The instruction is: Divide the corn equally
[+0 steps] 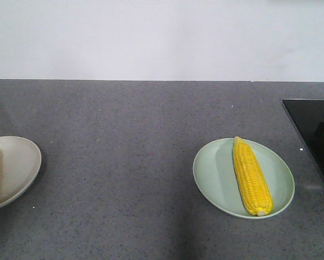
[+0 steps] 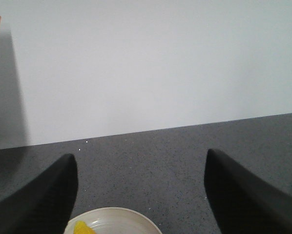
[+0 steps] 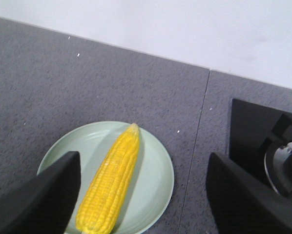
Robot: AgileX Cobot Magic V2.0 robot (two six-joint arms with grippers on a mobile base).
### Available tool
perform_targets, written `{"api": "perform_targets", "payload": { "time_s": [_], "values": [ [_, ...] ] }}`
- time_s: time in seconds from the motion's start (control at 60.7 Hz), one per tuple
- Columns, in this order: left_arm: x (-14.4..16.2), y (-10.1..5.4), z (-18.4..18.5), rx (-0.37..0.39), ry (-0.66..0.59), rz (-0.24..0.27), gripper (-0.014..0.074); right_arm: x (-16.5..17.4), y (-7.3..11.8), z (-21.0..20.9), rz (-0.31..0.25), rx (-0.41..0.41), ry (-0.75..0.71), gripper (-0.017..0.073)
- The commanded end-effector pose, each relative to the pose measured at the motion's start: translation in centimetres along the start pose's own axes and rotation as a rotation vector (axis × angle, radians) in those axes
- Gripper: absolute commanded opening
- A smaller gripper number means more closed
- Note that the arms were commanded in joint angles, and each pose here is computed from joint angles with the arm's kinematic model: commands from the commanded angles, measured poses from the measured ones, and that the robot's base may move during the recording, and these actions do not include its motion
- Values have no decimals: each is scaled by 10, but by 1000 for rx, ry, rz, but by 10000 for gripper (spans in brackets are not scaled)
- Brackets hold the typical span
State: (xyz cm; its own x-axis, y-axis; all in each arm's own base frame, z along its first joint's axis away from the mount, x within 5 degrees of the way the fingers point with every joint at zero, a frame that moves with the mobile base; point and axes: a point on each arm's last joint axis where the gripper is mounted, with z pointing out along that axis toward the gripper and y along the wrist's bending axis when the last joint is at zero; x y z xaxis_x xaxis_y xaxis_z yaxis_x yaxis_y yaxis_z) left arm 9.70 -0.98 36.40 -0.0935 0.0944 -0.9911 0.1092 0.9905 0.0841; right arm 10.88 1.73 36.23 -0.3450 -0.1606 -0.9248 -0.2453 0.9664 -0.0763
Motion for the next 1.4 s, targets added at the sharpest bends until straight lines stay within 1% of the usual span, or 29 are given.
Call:
{"api": "perform_targets", "payload": {
  "time_s": [0.0,0.082,0.148,0.198,0.33,0.346,0.362,1.384],
  "values": [
    [-13,1,-3,-5,-120,-7,437,-14,-3,-9,-5,51,-136,440],
    [-13,1,-3,-5,-117,-7,365,-15,-3,-11,-7,59,-156,353],
    [-13,1,-3,-5,-118,-7,274,-15,-3,-11,-7,63,-164,281],
    [-13,1,-3,-5,-118,-7,211,-16,-3,-11,-7,64,-166,211],
    [-13,1,-3,-5,-118,-7,0,-16,-3,-11,-7,65,-168,18],
    [-13,1,-3,-5,-117,-5,-10,-16,-3,-11,-7,65,-168,-2],
    [-13,1,-3,-5,-117,-5,-9,-16,-3,-11,-6,64,-168,-18],
    [-12,1,-3,-5,-117,-7,-8,-15,-3,-11,-1,55,-159,-10]
  ]
}}
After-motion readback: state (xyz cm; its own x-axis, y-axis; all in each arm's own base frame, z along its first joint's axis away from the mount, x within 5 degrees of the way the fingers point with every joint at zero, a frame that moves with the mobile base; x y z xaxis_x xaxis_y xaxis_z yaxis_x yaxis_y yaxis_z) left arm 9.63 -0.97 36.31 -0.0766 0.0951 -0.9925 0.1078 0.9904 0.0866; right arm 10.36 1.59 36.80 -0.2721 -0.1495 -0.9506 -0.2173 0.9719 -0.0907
